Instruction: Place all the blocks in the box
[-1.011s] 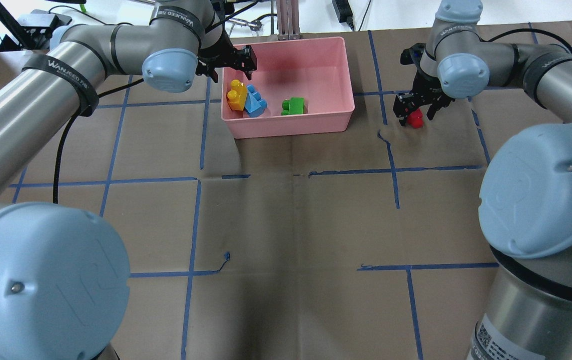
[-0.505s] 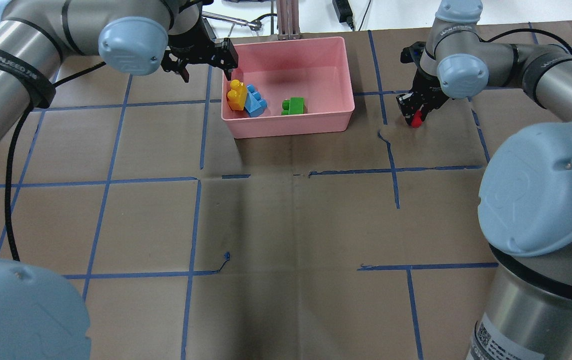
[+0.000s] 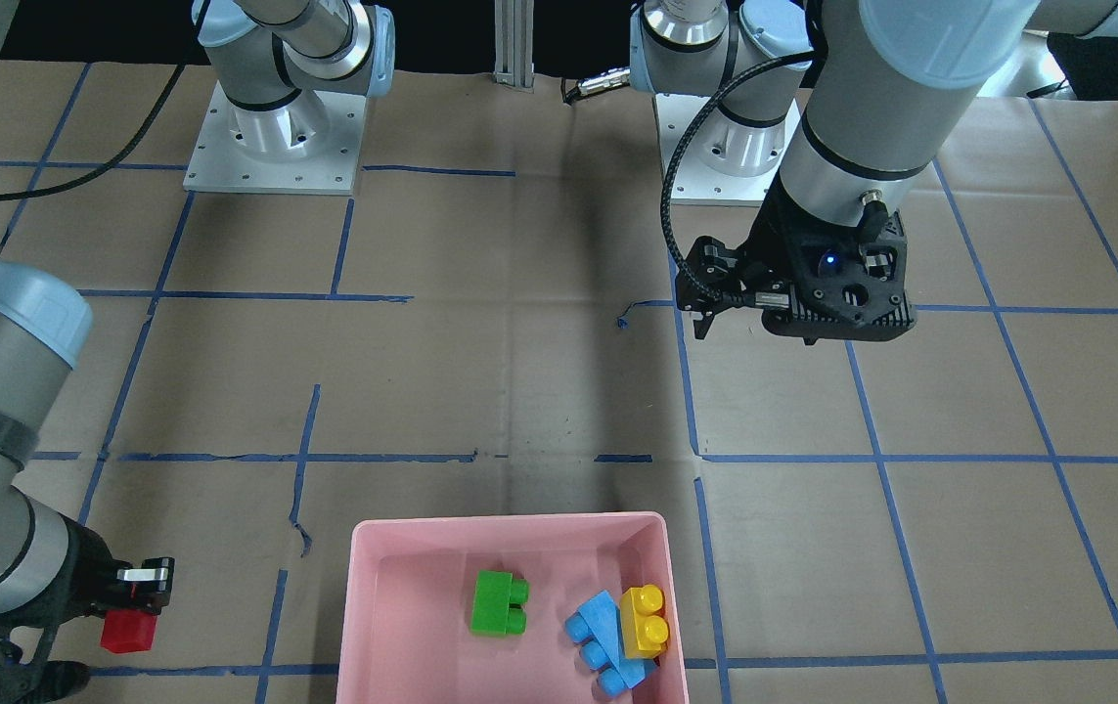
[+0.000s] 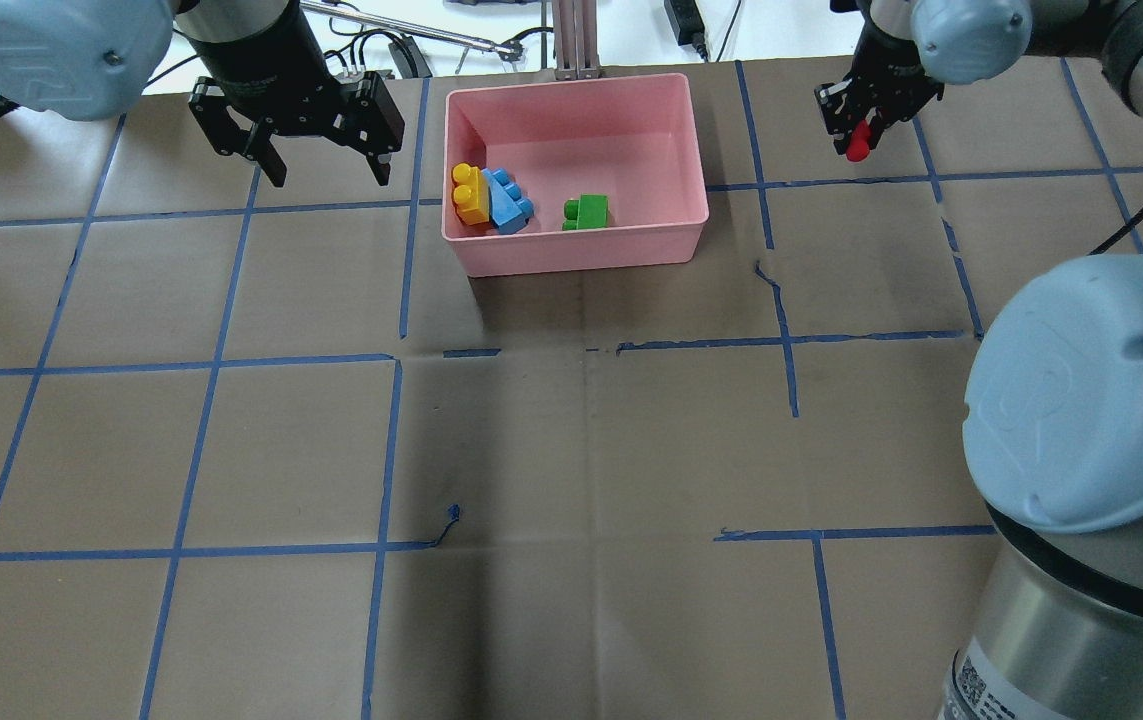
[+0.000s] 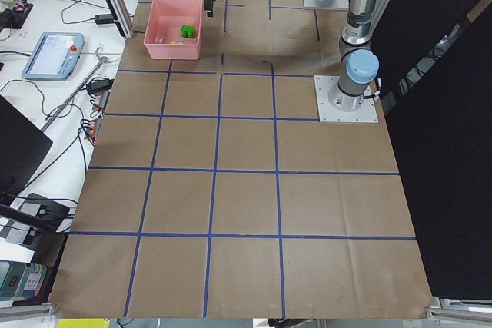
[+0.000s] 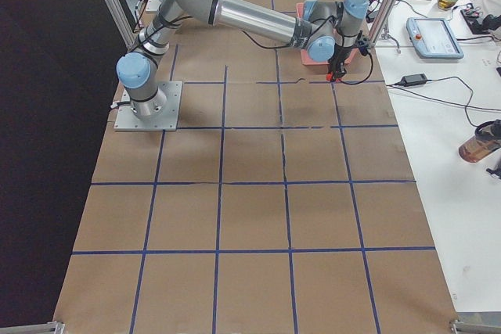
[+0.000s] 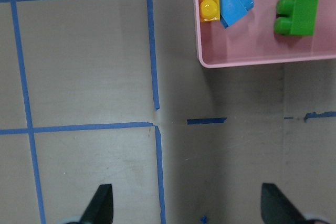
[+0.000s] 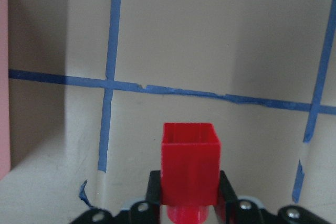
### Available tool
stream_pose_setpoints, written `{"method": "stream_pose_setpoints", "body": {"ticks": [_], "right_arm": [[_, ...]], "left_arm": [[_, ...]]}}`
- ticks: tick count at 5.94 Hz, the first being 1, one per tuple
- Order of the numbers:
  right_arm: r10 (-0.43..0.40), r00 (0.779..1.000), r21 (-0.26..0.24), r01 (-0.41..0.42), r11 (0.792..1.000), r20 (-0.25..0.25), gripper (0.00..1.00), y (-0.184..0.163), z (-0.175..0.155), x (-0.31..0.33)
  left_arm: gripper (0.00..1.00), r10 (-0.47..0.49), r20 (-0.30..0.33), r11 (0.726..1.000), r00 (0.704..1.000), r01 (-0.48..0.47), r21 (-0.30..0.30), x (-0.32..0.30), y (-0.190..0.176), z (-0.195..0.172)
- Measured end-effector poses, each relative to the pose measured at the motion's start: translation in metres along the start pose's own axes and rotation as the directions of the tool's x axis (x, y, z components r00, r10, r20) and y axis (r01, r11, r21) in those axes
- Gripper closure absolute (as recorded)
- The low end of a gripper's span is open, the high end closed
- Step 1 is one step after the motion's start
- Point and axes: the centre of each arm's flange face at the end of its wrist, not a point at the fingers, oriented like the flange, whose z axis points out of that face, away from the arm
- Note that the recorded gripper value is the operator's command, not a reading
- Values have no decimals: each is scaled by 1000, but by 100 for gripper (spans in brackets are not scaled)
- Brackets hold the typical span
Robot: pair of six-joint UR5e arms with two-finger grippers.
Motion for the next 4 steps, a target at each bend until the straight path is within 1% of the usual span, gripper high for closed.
{"method": "stream_pose_setpoints", "body": {"ticks": [1, 2, 3, 4], "right_arm": [[47, 999, -6, -47, 999, 9, 87, -3, -35, -15], [84, 996, -4, -84, 996, 20, 87, -4, -55, -51], [122, 992, 0, -122, 993, 28, 87, -2, -60, -102], [154, 988, -1, -154, 988, 31, 85, -1, -50, -155]], "left_arm": [[0, 2, -2, 1000, 1000, -2, 11, -1, 5, -8], [0, 3, -5, 1000, 1000, -3, 23, -1, 8, -14], [0, 1, -3, 999, 1000, -1, 36, -3, 10, -19], [0, -2, -1, 999, 1000, 2, 44, -4, 12, -23]]}}
